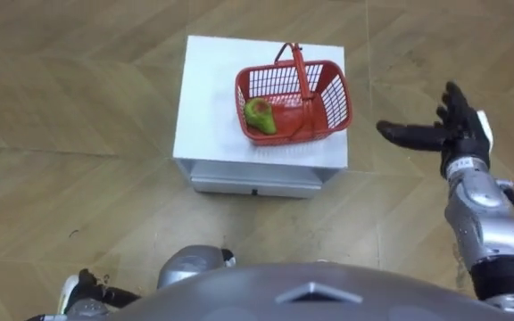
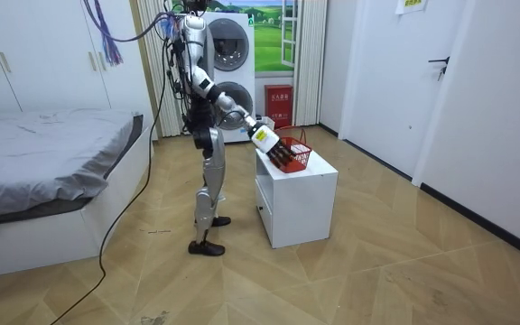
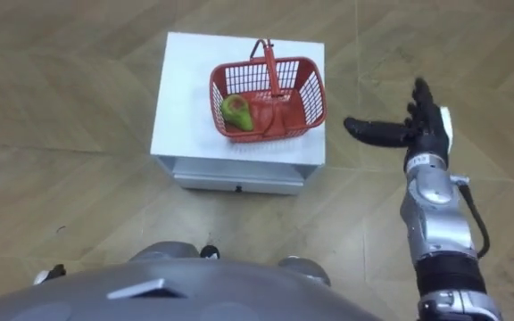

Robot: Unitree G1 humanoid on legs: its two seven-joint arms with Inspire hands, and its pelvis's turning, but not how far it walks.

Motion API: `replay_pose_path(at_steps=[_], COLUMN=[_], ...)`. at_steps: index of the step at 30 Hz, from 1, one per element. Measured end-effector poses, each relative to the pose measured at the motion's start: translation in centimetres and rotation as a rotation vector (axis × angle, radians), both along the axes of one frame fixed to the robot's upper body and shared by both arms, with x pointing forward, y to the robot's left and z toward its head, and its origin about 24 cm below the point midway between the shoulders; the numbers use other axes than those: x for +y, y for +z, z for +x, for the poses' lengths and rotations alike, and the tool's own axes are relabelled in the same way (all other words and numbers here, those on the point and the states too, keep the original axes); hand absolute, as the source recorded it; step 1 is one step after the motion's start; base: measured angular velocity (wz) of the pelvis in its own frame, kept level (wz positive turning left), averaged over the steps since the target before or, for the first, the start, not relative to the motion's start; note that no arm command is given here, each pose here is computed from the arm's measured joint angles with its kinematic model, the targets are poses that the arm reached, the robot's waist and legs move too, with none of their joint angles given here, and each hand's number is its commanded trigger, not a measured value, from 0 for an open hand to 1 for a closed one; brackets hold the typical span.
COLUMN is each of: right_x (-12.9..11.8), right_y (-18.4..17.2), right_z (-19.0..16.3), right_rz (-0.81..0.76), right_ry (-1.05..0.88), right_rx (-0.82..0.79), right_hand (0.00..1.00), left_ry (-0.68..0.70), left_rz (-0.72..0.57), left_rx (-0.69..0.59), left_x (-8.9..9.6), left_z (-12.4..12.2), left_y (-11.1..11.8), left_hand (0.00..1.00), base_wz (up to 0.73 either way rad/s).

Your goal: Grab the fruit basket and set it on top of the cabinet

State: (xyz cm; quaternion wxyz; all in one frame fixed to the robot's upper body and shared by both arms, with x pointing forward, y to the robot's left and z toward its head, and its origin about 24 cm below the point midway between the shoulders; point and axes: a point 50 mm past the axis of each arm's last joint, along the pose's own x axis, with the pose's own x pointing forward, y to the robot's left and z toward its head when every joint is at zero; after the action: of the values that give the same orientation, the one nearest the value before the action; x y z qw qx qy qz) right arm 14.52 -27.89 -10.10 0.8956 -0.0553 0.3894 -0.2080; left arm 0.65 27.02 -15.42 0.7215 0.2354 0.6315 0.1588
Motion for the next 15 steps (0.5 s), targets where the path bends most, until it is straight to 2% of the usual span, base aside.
replay_pose_path(at_steps=[1, 3, 6, 11, 15], right_x=[-0.1, -0.3, -0.2, 0.1, 1.3], right_y=[-0.7, -3.0, -4.6, -5.6, -6.2], right_z=[-0.8, -4.8, -9.4, -13.2, -14.8], right_rz=[0.006, 0.031, 0.057, 0.083, 0.139], right_ry=[-0.020, -0.093, -0.148, -0.157, -0.137], right_rx=[0.038, 0.202, 0.369, 0.529, 0.593], right_hand=[0.00, 0.00, 0.00, 0.00, 0.00], left_ry=[0.000, 0.000, 0.011, 0.049, 0.042], left_rz=[0.003, 0.015, 0.002, -0.013, -0.031], left_rx=[-0.001, -0.015, -0.013, -0.002, 0.014], left_x=[0.0, -0.1, -0.5, -0.8, -1.5], left_z=[-0.1, 0.0, -0.2, -0.8, -1.0], left_y=[0.0, 0.0, -0.1, -0.3, -0.5], left_hand=[0.00, 0.00, 0.00, 0.00, 0.00], base_wz=[0.21, 0.09, 0.03, -0.03, 0.00])
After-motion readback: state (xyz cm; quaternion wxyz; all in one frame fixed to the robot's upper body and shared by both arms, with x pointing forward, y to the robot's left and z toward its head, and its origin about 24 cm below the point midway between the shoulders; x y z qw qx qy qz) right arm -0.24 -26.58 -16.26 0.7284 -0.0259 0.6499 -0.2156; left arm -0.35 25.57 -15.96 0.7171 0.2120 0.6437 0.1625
